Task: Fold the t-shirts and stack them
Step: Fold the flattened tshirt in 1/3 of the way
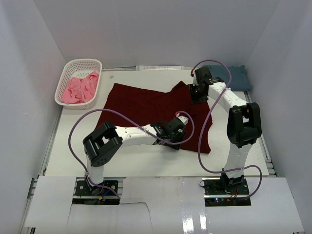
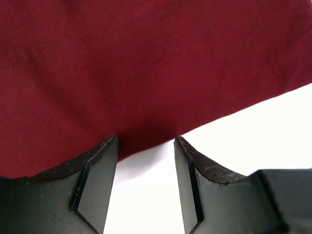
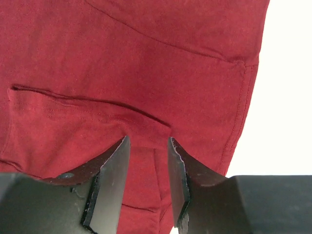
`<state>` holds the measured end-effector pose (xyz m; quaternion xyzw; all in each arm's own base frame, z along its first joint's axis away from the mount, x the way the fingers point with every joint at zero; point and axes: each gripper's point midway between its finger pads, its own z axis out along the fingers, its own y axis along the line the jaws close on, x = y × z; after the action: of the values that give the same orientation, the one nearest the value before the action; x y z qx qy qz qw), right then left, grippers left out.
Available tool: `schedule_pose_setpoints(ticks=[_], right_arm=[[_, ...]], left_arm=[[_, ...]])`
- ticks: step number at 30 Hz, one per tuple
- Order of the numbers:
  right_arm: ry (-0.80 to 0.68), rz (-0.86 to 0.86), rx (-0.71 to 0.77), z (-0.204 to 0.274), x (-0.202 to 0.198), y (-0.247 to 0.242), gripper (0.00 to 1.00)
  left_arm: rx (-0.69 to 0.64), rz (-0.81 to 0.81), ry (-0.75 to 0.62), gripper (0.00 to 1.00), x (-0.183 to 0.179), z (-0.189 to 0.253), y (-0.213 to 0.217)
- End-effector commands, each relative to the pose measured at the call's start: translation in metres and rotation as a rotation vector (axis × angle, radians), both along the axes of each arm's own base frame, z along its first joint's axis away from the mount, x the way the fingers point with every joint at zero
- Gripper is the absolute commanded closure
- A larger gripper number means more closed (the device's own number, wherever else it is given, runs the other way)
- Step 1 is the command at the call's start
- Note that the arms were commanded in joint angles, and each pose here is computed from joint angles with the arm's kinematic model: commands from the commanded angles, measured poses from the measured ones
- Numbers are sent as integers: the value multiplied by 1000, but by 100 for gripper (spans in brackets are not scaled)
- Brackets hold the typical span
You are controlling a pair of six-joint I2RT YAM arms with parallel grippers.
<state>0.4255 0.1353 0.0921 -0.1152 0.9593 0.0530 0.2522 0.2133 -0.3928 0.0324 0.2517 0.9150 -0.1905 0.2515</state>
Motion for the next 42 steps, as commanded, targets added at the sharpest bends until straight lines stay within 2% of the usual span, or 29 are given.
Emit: schedule_pose_setpoints(ticks=[1, 9, 23, 30, 34, 42], right_arm=[[-17, -4, 13, 2, 6, 2, 57], [59, 13, 20, -27, 5, 8, 61], [141, 42, 57, -48, -14, 14, 62], [184, 48, 58, -54, -24, 14, 62], [192, 51, 57, -56, -26, 13, 71], [141, 54, 60, -49, -10, 17, 83]], left_arm=[[10, -3, -31, 39, 1, 33, 4], [14, 12, -64, 39, 21, 31, -20], [74, -6, 14, 39, 8, -25, -27], [89, 1, 23, 39, 5, -32, -23], [91, 2, 22, 39, 5, -32, -22], [95, 3, 33, 39, 1, -35, -17]])
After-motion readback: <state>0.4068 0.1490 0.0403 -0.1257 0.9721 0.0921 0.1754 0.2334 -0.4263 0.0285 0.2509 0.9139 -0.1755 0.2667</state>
